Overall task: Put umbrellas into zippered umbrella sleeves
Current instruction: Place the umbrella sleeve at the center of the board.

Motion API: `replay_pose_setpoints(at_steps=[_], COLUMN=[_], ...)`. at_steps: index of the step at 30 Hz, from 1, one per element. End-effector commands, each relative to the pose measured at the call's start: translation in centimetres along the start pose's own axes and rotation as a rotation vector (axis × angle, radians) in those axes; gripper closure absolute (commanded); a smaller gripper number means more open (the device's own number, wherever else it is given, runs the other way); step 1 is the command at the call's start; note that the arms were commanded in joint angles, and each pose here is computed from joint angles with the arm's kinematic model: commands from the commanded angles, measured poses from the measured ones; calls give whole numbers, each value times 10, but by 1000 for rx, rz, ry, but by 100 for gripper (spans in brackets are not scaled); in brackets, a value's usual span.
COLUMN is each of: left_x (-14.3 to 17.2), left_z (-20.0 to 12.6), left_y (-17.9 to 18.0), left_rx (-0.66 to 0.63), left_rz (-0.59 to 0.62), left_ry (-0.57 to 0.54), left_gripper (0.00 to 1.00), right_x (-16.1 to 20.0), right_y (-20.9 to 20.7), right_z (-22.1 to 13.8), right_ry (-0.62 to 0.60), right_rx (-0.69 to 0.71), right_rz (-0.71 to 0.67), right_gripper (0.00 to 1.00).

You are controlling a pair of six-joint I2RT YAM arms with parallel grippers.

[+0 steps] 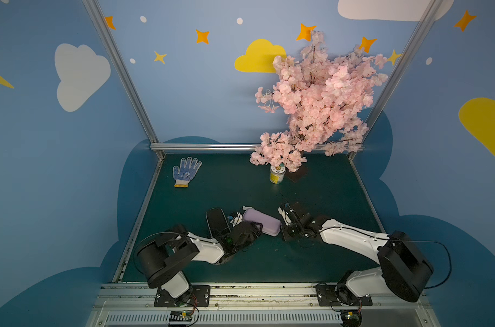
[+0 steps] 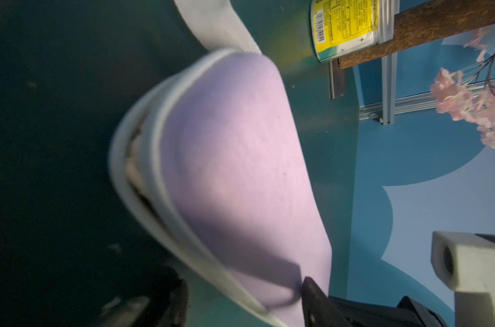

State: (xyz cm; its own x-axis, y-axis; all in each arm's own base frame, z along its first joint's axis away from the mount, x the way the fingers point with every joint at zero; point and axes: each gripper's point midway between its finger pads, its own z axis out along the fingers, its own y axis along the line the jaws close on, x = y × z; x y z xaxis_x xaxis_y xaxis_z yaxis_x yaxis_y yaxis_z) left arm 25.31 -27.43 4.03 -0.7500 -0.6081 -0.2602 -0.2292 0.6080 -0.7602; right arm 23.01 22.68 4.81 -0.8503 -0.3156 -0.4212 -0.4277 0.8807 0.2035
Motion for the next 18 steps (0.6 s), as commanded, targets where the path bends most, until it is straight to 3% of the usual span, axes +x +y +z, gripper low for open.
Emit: replay_pose_setpoints(at_steps=[1,6,11,16,18], left_x=[-3,-23,-58,-81,-80], left_z=[-19,-33,-43,-19,-7], left_y=[44,-4,-28,-44,-50], left_rx=[-245,-209,-196,-83,-44], left_rz=[113,286,409,451,465], left_ry=[51,149,164,241,321], left_gripper=[36,39,40,40,41], right_x=[-12,-30,-50,-53,-59], right_y=[-14,-23,-34,-35,-35], right_z=[-3,3,14,21,23], right_ry=[-2,7,21,23,16], right_rx=[69,104,147,148,147], right_rz=[-43,-93,-136,-156,-152], right_gripper=[100,100,100,100,100])
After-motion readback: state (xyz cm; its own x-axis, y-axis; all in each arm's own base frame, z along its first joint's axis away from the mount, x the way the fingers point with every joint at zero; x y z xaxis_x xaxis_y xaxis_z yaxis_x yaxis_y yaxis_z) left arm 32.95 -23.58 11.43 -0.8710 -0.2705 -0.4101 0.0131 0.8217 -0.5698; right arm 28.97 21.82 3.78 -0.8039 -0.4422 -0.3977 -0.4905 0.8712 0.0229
